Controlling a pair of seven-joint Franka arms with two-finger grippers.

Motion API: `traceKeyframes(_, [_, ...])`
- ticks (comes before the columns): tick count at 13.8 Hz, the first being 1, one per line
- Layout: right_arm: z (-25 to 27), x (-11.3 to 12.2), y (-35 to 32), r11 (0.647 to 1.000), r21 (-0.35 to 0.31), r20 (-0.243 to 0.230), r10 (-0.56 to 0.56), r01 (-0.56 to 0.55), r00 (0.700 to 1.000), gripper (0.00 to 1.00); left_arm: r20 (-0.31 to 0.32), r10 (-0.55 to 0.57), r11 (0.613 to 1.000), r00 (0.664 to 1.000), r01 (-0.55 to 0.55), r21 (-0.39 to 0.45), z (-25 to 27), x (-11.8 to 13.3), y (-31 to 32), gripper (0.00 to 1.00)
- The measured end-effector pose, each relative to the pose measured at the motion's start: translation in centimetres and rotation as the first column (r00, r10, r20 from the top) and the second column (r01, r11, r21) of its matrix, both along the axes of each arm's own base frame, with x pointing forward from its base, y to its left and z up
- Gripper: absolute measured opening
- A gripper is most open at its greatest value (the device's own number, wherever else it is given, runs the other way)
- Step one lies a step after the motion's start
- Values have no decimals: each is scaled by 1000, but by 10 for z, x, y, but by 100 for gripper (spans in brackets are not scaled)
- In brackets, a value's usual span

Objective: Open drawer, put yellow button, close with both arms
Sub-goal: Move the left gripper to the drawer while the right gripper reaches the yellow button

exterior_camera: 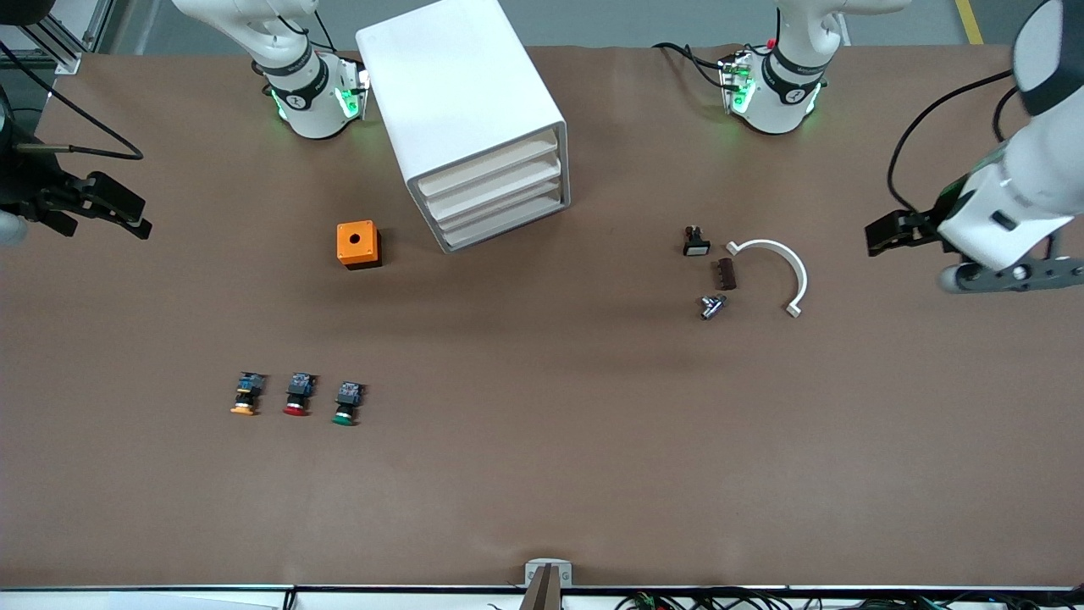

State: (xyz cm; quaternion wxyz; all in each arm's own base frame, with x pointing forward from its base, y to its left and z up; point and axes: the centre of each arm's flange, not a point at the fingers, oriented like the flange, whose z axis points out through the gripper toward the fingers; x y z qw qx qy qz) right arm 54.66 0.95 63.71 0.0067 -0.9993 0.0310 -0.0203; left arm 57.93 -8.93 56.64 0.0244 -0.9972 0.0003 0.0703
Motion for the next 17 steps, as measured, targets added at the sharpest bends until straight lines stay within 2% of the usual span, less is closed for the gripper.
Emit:
traceKeyframes(3, [-3,2,-2,1000,0,1,-4,4,1000,100,-64,7,1000,998,-8,-21,-41,15,-31,100])
traceKeyframes(7, [-24,20,-11,1000,0,12,-21,21,1000,100,-97,200,979,975,-196,46,-100,31,-95,100])
traceKeyframes(8, [-33,26,-12,1000,0,13,-22,22,1000,100,-98,267,962,959,-261,76,-110,28,-115,100])
traceKeyframes(12, [-82,50,-13,1000,-2,-43,-25,25,999,100,-88,481,864,872,-455,213,-167,7,-198,100])
traceKeyframes(14, [-104,60,-15,1000,-2,-59,-28,28,998,100,-76,595,786,800,-560,262,-193,0,-226,100])
traceKeyframes(15, [-115,67,-17,999,-3,-61,-32,32,998,100,-84,664,732,743,-623,277,-201,-2,-235,100])
traceKeyframes(17, [-143,78,-27,999,-3,-76,-48,48,996,100,-107,787,607,607,-733,308,-210,-8,-251,100])
